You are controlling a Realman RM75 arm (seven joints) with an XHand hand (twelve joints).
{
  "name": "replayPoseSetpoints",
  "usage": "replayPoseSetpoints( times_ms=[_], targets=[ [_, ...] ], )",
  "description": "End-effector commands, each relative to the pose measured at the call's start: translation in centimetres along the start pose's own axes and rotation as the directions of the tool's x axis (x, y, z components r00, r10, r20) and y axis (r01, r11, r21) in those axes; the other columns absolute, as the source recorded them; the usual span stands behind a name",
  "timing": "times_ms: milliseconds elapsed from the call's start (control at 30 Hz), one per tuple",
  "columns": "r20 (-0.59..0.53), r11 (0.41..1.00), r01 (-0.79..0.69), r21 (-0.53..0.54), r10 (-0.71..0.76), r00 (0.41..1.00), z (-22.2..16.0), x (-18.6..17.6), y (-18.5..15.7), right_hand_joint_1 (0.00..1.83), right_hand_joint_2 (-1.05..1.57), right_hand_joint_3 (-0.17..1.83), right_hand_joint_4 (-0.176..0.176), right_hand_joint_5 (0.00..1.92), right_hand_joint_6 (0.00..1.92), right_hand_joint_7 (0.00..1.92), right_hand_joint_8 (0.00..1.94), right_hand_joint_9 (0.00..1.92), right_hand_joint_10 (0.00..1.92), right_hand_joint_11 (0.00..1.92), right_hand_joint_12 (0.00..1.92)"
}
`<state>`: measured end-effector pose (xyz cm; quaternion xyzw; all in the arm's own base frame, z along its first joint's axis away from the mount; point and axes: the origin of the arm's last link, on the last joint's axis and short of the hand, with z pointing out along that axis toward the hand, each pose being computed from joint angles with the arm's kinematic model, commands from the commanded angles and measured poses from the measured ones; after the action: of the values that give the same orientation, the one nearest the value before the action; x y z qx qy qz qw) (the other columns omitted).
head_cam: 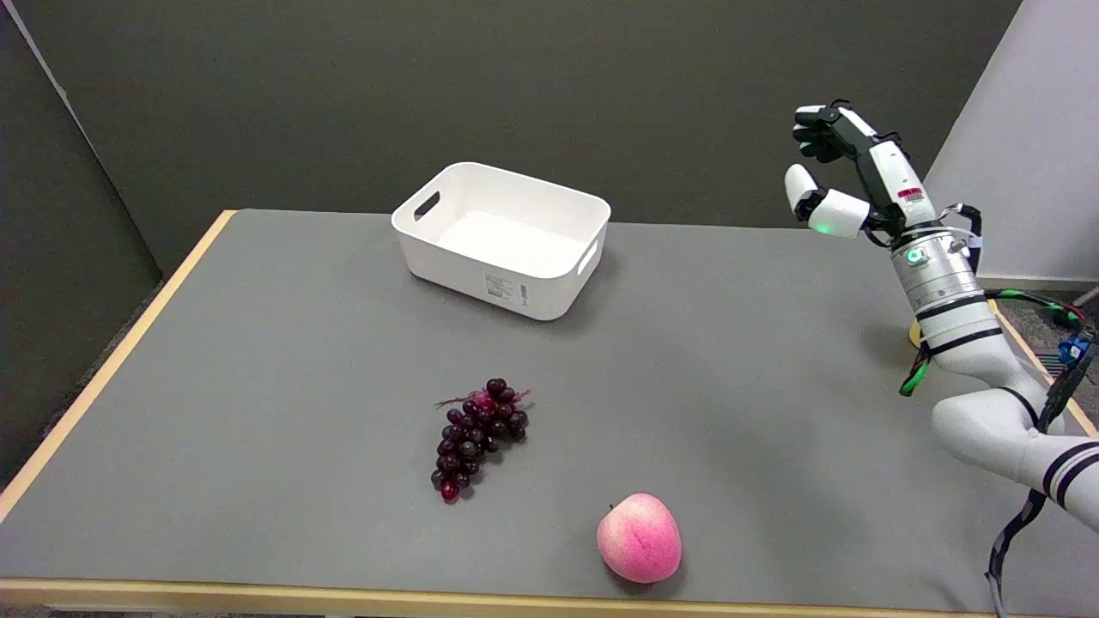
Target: Pick up the grape.
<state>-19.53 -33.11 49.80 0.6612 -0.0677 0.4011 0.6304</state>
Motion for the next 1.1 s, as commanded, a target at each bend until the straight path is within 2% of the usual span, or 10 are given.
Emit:
replayPoseSetpoints(
  times_ms=[33,200,267,333,400,467,533,733,833,1100],
  targets=[
    [0.043,0.997,-0.029,0.07,0.026,0.999,0.3,0.9,0.0,0.64,0.8,0.88,-0.031,0.31,0.59,0.47,0.53,0.38,1.05,0.23,1.43],
    [0.107,0.964,-0.039,0.264,0.011,0.994,0.1,1.5,-3.5,0.61,0.75,0.98,-0.006,0.3,0.61,0.46,0.55,0.41,0.99,0.24,1.43],
    [0.161,0.928,-0.066,0.367,0.006,0.987,-0.2,1.3,-5.7,0.59,0.74,0.98,0.03,0.3,0.6,0.46,0.53,0.41,0.96,0.24,1.4],
    [0.2,0.9,-0.068,0.43,-0.022,0.98,-0.6,0.7,-7.1,0.61,0.76,0.91,0.047,0.3,0.57,0.47,0.49,0.4,0.97,0.24,1.38],
    [0.229,0.881,-0.059,0.469,-0.057,0.972,-0.8,0.0,-8.1,0.59,0.7,1.0,0.091,0.27,0.57,0.44,0.51,0.42,0.88,0.22,1.33],
    [0.25,0.864,-0.024,0.503,-0.119,0.961,-1.0,-1.0,-8.9,0.66,0.7,0.98,0.1,0.27,0.54,0.44,0.49,0.4,0.87,0.21,1.33],
    [0.245,0.843,0.035,0.537,-0.196,0.95,-1.1,-1.9,-9.6,0.71,0.69,0.98,0.107,0.26,0.53,0.42,0.47,0.38,0.84,0.2,1.31],
    [0.246,0.708,0.153,0.689,-0.427,0.87,-2.6,-5.8,-12.7,0.76,0.67,1.01,0.11,0.21,0.47,0.32,0.39,0.31,0.72,0.14,1.2],
    [0.276,0.675,0.12,0.728,-0.448,0.85,-3.8,-7.6,-13.7,0.75,0.67,1.04,0.105,0.18,0.45,0.28,0.37,0.27,0.69,0.13,1.15],
    [0.312,0.637,0.065,0.768,-0.461,0.831,-7.3,-14.4,-15.4,0.74,0.65,1.05,0.086,0.1,0.39,0.17,0.29,0.18,0.6,0.08,1.09]
  ],
)
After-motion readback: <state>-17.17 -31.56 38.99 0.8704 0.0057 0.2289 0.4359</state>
